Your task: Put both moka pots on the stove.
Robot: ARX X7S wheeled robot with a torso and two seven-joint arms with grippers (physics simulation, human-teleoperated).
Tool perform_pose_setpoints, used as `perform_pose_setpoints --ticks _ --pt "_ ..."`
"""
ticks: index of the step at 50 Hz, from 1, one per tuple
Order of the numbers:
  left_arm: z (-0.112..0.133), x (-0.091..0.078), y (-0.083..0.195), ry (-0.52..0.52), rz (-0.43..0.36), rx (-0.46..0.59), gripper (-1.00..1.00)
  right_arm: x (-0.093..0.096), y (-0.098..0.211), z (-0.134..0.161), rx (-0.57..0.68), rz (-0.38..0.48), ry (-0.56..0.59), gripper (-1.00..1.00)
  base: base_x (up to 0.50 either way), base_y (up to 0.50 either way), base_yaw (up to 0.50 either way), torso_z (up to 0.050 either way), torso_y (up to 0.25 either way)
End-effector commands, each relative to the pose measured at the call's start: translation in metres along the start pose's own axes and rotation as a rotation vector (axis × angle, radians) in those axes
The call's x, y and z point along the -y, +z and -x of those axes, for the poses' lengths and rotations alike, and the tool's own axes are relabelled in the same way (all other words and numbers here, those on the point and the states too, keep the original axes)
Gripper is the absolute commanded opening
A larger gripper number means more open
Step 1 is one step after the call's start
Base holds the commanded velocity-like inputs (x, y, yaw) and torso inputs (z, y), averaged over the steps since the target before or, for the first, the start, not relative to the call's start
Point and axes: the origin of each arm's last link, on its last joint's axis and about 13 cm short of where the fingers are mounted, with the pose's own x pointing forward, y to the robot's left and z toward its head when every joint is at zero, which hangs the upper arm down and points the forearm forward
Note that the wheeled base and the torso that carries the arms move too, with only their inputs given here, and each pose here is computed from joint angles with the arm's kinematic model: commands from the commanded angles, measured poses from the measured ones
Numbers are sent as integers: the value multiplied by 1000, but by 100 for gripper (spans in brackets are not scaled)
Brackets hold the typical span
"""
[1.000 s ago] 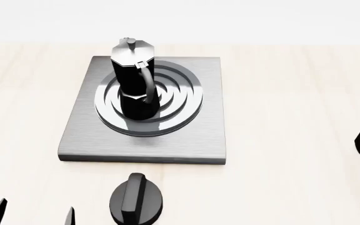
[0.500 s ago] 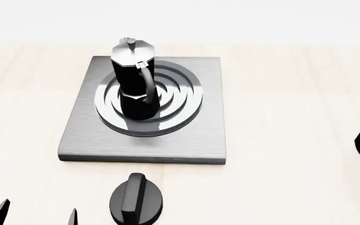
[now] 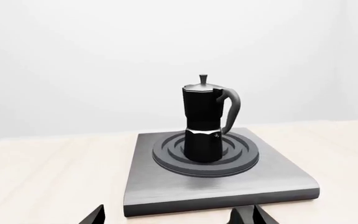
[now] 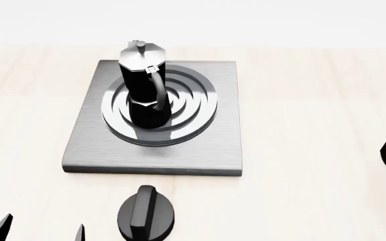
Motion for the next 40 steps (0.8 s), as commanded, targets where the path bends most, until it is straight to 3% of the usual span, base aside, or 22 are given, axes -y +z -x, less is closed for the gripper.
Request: perform_pose_setpoints --ticks 1,2,3,21,27,40 --pt "0 0 0 -2 0 -1 100 -4 -2 -2 0 -9 -1 100 0 0 0 0 0" --pt "0 0 0 -2 0 -1 100 -5 -2 -2 -1 -10 0 100 0 0 0 0 0" --pt "0 1 0 -3 0 -1 100 -4 -2 -2 3 -15 -4 -100 0 0 0 0 0" --pt "0 2 -2 -10 -7 -5 100 -5 -3 -3 22 -35 -4 -100 0 0 0 0 0" --pt "0 2 -3 -11 -6 -8 100 -10 16 -7 154 -65 5 -100 0 0 0 0 0" --pt "0 1 -3 -6 5 -16 100 -32 54 -4 331 -22 34 -100 0 0 0 0 0"
